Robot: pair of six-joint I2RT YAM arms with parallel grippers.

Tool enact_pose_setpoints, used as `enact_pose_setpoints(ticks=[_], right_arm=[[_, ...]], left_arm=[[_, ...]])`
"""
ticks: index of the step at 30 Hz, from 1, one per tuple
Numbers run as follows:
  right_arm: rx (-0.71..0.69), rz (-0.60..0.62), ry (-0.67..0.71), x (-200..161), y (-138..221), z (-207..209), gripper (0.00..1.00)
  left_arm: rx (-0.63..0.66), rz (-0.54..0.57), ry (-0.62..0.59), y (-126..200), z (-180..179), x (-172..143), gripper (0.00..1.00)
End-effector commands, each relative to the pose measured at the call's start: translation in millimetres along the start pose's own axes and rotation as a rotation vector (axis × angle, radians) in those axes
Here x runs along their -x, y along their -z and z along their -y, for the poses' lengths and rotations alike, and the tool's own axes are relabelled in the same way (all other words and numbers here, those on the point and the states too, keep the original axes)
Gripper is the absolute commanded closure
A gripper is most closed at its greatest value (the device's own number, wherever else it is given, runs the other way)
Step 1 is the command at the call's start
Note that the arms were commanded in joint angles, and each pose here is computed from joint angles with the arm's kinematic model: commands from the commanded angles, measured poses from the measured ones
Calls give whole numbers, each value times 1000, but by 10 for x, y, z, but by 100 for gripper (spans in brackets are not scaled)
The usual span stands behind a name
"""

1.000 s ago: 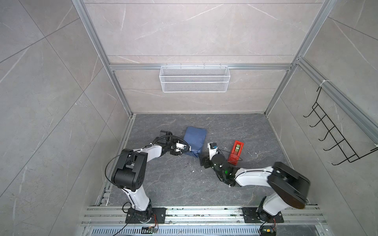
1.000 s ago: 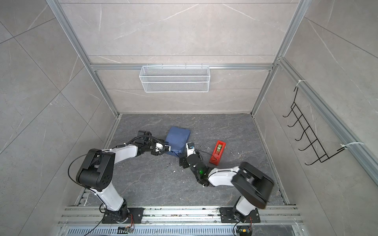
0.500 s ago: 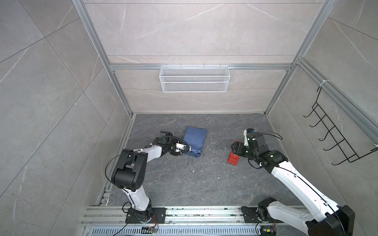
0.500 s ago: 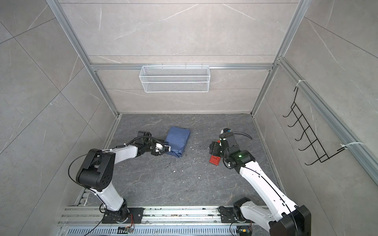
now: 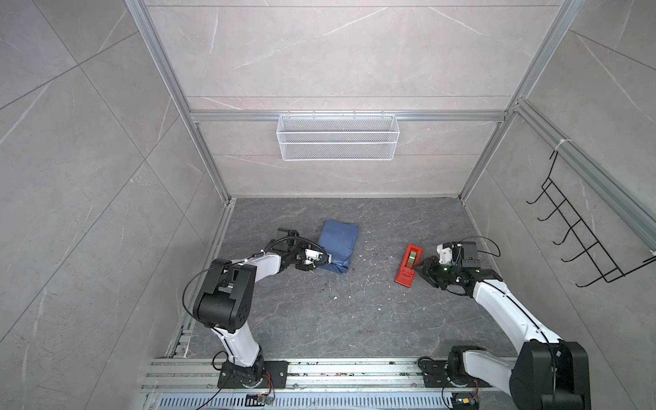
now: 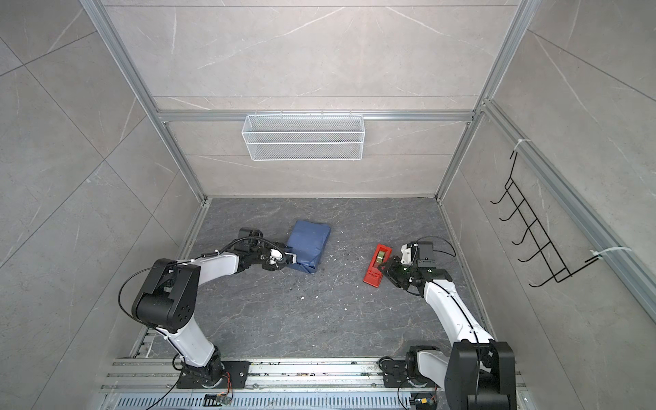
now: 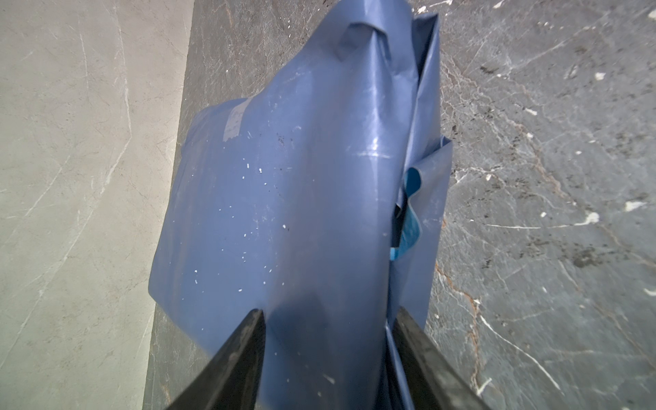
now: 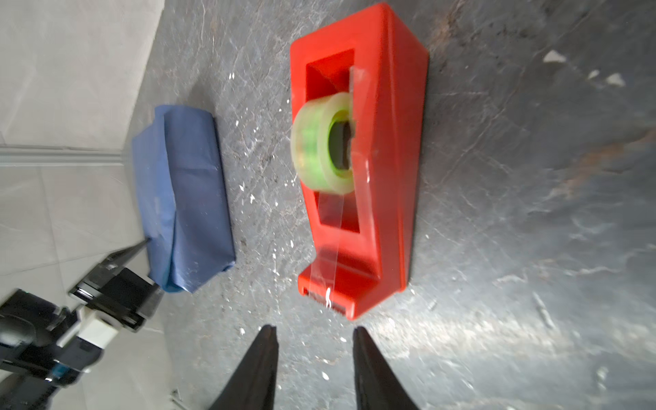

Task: Wrap a gift box in wrapping paper
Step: Tear off the tape with the cutter.

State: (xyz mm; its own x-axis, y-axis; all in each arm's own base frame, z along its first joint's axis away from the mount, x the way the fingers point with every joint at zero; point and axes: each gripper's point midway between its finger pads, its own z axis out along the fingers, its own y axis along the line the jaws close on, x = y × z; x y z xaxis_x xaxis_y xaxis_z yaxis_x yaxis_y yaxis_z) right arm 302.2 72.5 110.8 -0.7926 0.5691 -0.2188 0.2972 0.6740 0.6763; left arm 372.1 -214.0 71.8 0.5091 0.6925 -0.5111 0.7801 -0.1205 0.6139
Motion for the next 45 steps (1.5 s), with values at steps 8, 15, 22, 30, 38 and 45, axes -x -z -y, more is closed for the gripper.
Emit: enact_pose_setpoints(ticks=[8,15,22,30,38,45], right_arm=[[99,-7,-76,127,-321,132,69],[120,-26,-84,128,-411,143,69],[142,-43,-135,37,-540,249,70],[188,0,-124,107,-292,9,71],[187,15,-151,111,-314,42,65],[205,-5,-166,77,-460,50,65]], left_arm=[[-225,-49,158,-142,758,-165,43],[-226,-49,158,-137,764,-163,43],[-224,-50,156,-133,755,-160,43],[-232,-54,157,-148,778,-173,43],[-243,-51,159,-170,798,-165,43],[-243,-56,155,-170,807,-173,43]])
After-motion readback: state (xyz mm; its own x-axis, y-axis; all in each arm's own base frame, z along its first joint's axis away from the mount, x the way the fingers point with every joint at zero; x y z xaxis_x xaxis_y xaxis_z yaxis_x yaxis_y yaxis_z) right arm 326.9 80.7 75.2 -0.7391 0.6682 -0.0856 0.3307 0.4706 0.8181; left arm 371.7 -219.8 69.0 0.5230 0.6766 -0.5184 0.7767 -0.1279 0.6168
